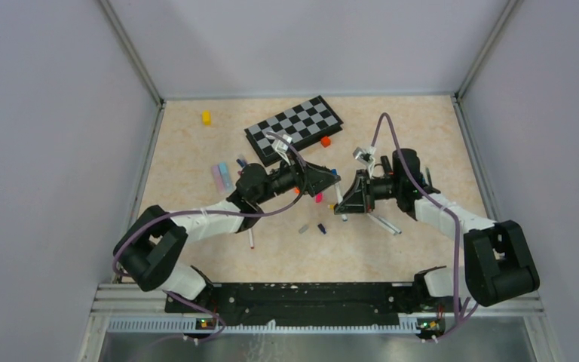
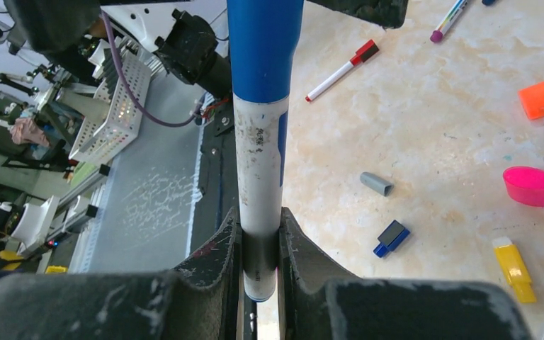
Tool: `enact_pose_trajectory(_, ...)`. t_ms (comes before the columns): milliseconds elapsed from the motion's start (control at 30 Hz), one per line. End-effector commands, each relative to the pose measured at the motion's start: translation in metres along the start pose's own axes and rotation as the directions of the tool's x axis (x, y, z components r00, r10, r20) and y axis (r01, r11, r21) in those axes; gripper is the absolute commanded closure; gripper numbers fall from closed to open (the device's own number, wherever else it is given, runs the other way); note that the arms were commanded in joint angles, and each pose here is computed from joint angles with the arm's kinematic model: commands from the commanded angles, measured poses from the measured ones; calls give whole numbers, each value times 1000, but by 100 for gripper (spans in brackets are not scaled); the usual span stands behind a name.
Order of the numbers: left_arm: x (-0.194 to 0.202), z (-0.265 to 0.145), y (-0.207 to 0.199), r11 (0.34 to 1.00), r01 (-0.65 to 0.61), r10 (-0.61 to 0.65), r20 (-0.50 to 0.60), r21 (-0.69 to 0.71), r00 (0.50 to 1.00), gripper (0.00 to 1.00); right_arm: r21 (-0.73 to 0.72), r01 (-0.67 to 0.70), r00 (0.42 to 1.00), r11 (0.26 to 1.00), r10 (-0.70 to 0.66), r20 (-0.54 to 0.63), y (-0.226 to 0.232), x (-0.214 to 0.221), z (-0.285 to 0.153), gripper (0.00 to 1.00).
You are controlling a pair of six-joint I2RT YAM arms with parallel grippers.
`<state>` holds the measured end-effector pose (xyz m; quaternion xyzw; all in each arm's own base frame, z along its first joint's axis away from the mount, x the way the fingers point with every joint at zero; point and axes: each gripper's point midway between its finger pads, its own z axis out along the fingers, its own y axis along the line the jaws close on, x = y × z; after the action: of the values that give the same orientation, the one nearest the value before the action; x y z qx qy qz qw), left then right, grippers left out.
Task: Open the pen caps
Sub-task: Open the pen cap from the pen.
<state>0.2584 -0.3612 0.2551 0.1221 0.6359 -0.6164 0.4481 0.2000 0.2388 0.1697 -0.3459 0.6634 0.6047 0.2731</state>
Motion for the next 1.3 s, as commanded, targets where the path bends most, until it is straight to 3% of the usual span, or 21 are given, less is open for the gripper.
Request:
enact_pose_trajectory(0, -6, 9, -19, 996, 23, -21, -27, 81, 999, 24, -31, 72, 997, 997, -72, -8, 4, -8, 2, 100)
enact_pose_trajectory(600, 1, 18, -16, 995, 44, -40, -40, 86, 998, 63, -18, 53, 998, 998, -53, -17, 0, -6, 3, 100)
enact_pose_trajectory(767, 3, 20, -16, 996, 31, -28, -46, 85, 999, 84, -17, 49, 999, 999, -49, -17, 0, -6, 3, 100)
enact_pose_trajectory(833, 2, 20, -15, 996, 22, -18, -40, 83, 999, 99, -19, 49, 999, 999, -50, -19, 0, -6, 3, 100)
enact_pose_trajectory(900, -6, 19, -17, 997, -4, 5, -8, 76, 1000, 100, -21, 47, 999, 999, -47, -23, 0, -4, 3, 100)
enact_pose_trajectory(1000, -33, 16, -15, 997, -70, 68, 82, 23, 994, 100, -19, 38, 999, 999, -39, -36, 0, 1, 5, 100)
enact_pose_trajectory(1100, -89, 4, -14, 989, -136, 144, 226, -49, 964, 100, -25, 21, 998, 999, -23, -59, -1, 6, 8, 100)
enact_pose_trajectory(1167, -131, -9, -14, 976, -184, 211, 325, -113, 922, 100, -37, 3, 997, 999, -6, -83, 1, 11, 12, 100)
enact_pose_trajectory(1267, -194, -37, -16, 942, -227, 322, 471, -248, 821, 100, -48, -45, 992, 998, 39, -116, 1, 21, 17, 100)
